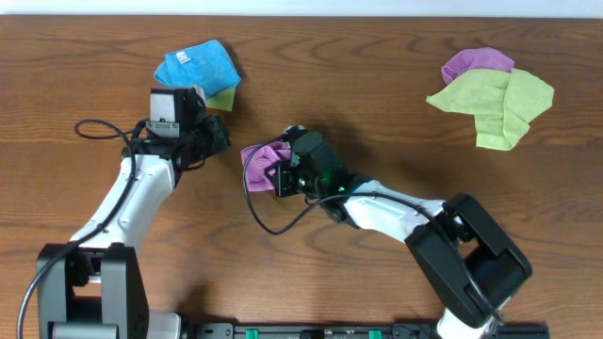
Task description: Fold the cloth
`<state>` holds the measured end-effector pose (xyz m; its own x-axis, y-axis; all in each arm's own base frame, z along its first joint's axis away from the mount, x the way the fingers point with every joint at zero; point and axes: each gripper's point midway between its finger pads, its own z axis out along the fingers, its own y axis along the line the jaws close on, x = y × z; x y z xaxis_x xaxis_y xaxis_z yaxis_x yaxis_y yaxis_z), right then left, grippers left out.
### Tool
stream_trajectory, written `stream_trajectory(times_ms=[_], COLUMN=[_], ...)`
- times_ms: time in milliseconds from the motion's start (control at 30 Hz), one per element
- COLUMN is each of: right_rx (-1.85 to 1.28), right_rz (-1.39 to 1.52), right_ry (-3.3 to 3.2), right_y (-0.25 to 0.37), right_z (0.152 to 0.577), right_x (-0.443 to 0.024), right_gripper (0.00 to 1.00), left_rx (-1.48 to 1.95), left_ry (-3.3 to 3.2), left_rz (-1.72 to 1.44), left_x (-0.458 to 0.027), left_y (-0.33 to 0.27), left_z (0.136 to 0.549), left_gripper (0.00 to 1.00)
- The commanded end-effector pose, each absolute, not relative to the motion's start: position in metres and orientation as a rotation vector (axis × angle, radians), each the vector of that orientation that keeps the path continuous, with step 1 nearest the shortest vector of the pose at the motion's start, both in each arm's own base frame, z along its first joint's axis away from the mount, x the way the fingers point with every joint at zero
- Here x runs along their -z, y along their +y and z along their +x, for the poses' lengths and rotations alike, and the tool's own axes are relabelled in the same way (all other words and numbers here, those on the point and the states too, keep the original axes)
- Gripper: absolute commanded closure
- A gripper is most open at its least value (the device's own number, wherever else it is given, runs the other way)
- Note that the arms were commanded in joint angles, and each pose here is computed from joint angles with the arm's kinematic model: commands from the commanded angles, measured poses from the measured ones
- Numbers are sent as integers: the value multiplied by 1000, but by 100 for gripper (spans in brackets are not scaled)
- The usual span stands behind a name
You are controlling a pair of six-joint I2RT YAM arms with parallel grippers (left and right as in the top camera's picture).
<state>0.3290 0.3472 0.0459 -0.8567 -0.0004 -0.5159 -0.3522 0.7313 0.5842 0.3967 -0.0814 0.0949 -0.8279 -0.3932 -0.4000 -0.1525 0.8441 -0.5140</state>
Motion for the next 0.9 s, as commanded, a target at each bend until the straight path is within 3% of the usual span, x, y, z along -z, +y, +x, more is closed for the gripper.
stream_trajectory(times_ms=[0,300,567,867], right_rx=[-1028,-1156,-1162,-1130], right_rz=[-365,-498,-509,-426], right_ry=[2384,2329,2313,2238], right_y=[372,398,397,387], right_z=[326,313,314,354], right_x=[-65,-89,-93,-119], right_gripper=[70,55,52,50], left_rx=[628,624,609,598], left_ry=[2478,2471,2435,2419], left_rz=[-361,-371,-411,-440], left_x=[-111,-113,-122,-127], left_y=[-79,-75,-58,-47], left_z=[403,405,409,408], left_gripper=[95,94,93,92])
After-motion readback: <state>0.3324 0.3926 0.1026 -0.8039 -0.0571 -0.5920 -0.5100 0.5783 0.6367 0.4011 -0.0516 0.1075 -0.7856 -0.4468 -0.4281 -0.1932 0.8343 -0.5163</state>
